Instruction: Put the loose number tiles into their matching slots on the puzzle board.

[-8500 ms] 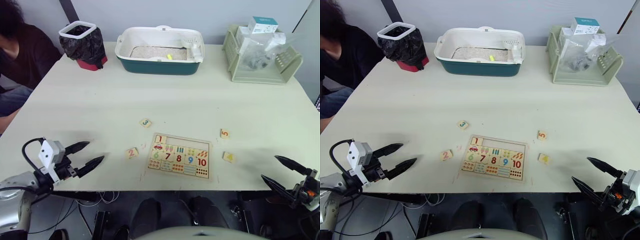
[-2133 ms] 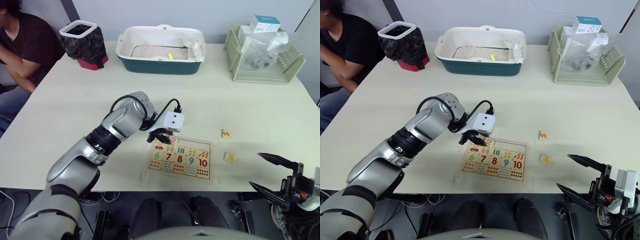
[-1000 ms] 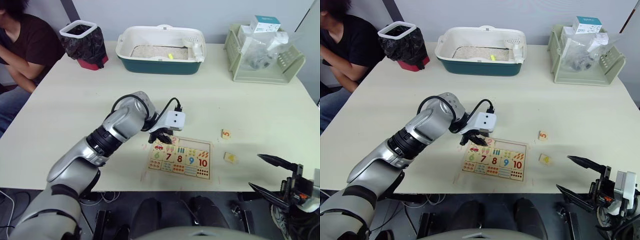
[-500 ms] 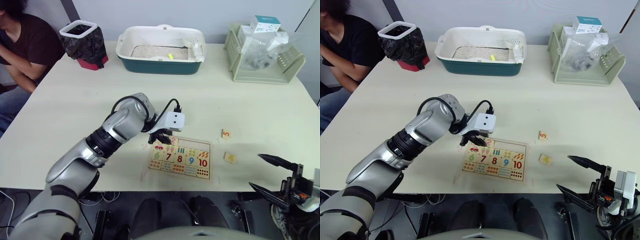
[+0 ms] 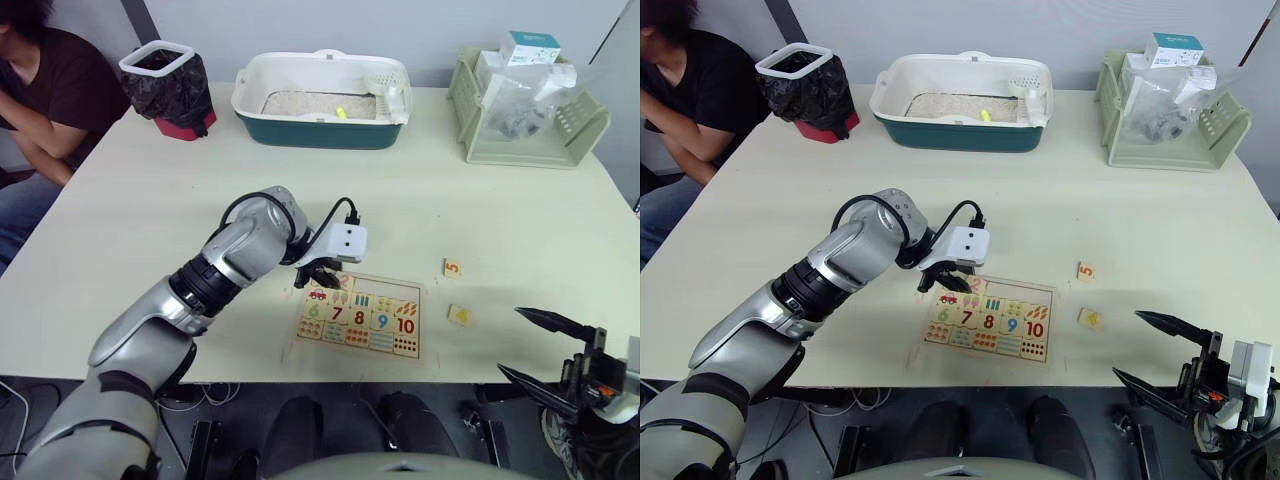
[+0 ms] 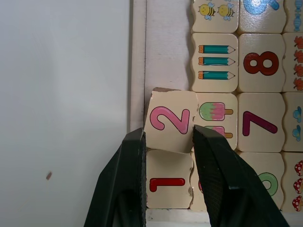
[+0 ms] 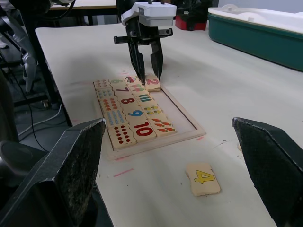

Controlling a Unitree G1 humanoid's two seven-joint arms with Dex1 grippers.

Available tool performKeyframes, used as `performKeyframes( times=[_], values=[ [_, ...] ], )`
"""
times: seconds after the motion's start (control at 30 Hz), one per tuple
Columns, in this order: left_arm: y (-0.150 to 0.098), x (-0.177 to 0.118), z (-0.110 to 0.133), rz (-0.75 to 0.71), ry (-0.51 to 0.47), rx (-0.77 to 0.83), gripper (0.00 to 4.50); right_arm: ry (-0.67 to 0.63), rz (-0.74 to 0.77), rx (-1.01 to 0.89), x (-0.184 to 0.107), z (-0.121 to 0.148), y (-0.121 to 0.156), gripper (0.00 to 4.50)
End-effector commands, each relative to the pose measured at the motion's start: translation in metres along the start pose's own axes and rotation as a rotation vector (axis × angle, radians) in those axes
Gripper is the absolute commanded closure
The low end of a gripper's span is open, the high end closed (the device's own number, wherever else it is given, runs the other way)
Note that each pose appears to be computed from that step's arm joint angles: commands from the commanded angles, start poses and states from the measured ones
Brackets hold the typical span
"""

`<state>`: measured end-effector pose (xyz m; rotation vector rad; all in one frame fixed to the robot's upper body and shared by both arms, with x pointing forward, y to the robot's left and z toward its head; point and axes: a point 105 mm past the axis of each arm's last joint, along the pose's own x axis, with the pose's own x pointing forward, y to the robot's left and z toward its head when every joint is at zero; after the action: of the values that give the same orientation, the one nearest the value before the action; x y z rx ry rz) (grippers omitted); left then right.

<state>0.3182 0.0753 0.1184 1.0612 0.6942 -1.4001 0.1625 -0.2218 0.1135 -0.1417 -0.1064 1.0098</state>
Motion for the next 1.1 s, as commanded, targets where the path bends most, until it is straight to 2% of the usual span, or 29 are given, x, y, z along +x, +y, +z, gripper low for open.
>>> performKeyframes(
  times=[0.03, 0.47, 0.5, 0.53, 0.6, 0.63, 0.67, 0.7, 0.87, 1.1],
  values=[
    [0.000, -0.002, 0.005, 0.007, -0.002, 0.021, 3.50, -0.009, 0.003, -0.029, 0.000, 0.005, 0.000, 0.00],
    [-0.001, -0.002, 0.011, 0.006, -0.031, 0.017, 3.50, 0.000, 0.003, -0.028, 0.000, 0.003, 0.000, 0.00],
    [-0.001, -0.002, 0.012, 0.006, -0.034, 0.017, 2.51, 0.000, 0.003, -0.028, 0.000, 0.003, 0.000, 0.00],
    [-0.001, -0.002, 0.013, 0.007, -0.036, 0.016, 2.31, 0.001, 0.002, -0.027, 0.000, 0.003, 0.000, 0.00],
    [0.000, -0.003, 0.014, 0.010, -0.041, 0.012, 1.33, 0.002, 0.001, -0.027, -0.001, 0.002, 0.000, 0.00],
    [0.001, -0.003, 0.014, 0.011, -0.043, 0.011, 0.97, 0.002, 0.001, -0.027, -0.001, 0.002, 0.000, 0.00],
    [0.001, -0.004, 0.014, 0.011, -0.042, 0.013, 0.36, 0.003, 0.001, -0.028, -0.001, 0.002, 0.000, 0.00],
    [0.001, -0.004, 0.014, 0.013, -0.043, 0.013, 0.13, 0.003, 0.001, -0.028, -0.001, 0.002, 0.000, 0.00],
    [0.005, -0.012, 0.020, 0.021, -0.069, 0.007, 0.13, 0.002, 0.000, -0.028, -0.001, 0.002, -0.001, 0.00],
    [0.016, -0.028, 0.024, 0.019, -0.161, -0.015, 0.13, -0.004, -0.006, -0.027, -0.001, 0.002, -0.001, 0.00]
  ],
)
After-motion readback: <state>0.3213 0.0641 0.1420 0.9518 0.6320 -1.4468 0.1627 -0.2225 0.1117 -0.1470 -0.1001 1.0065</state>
